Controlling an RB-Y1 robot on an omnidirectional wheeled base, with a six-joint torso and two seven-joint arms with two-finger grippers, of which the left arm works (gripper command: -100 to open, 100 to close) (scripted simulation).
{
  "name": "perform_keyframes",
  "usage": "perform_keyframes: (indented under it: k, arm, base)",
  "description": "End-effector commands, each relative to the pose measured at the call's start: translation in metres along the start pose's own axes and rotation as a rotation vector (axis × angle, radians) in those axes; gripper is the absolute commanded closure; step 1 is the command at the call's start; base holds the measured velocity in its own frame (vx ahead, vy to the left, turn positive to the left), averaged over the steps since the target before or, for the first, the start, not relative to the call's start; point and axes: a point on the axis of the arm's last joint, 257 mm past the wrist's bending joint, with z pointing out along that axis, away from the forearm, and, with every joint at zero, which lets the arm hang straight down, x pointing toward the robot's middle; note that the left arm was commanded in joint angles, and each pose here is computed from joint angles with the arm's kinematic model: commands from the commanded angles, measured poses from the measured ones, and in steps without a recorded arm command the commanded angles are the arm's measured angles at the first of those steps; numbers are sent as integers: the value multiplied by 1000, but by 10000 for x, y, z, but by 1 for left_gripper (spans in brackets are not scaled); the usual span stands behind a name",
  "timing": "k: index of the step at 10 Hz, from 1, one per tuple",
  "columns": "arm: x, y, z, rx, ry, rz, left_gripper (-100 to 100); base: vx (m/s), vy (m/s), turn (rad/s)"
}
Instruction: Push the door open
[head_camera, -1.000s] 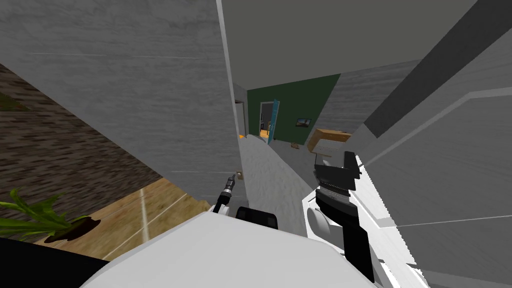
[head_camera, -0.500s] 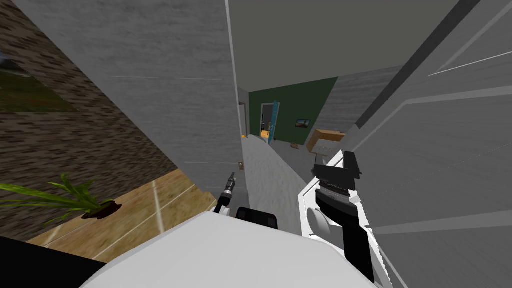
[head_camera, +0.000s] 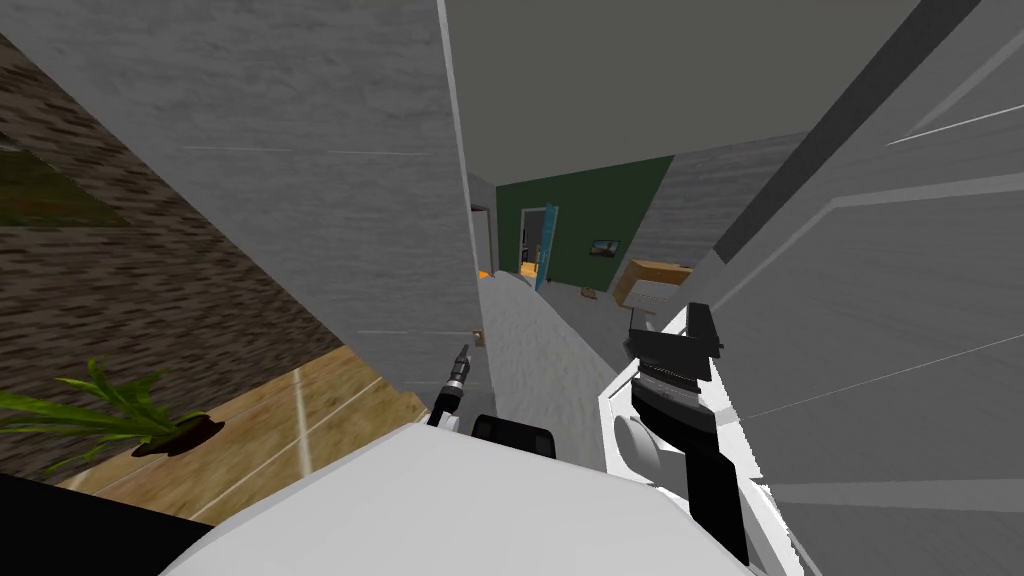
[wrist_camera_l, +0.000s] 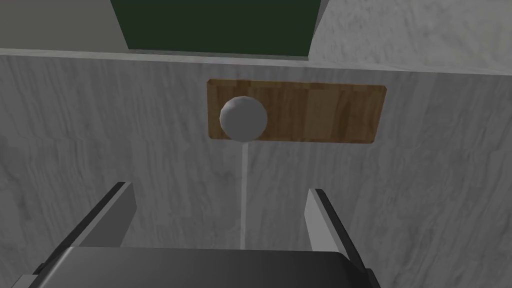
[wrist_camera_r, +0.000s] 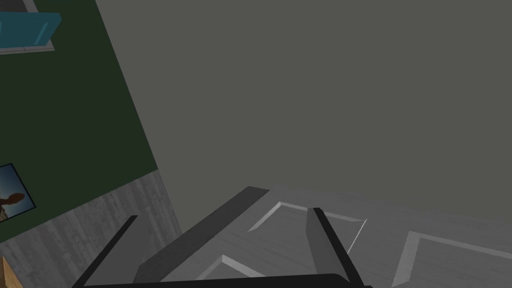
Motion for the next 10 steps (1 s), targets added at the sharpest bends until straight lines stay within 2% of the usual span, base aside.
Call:
perform_keyframes:
  k: [1, 4, 5, 6, 10]
  arm:
    - [-13, -2, 1, 4, -4, 1, -100]
    - [-11, -1, 0, 9, -13, -3, -100]
    - [-12, -1, 1, 8, -11, -2, -100]
    - [-12, -1, 1, 8, -11, -2, 100]
    - [-12, -1, 1, 8, -11, -2, 100]
  base:
    - [236, 17, -27]
    - [223, 11, -26]
    - [89, 11, -3]
    - [-16, -4, 10]
    - [-21, -2, -3]
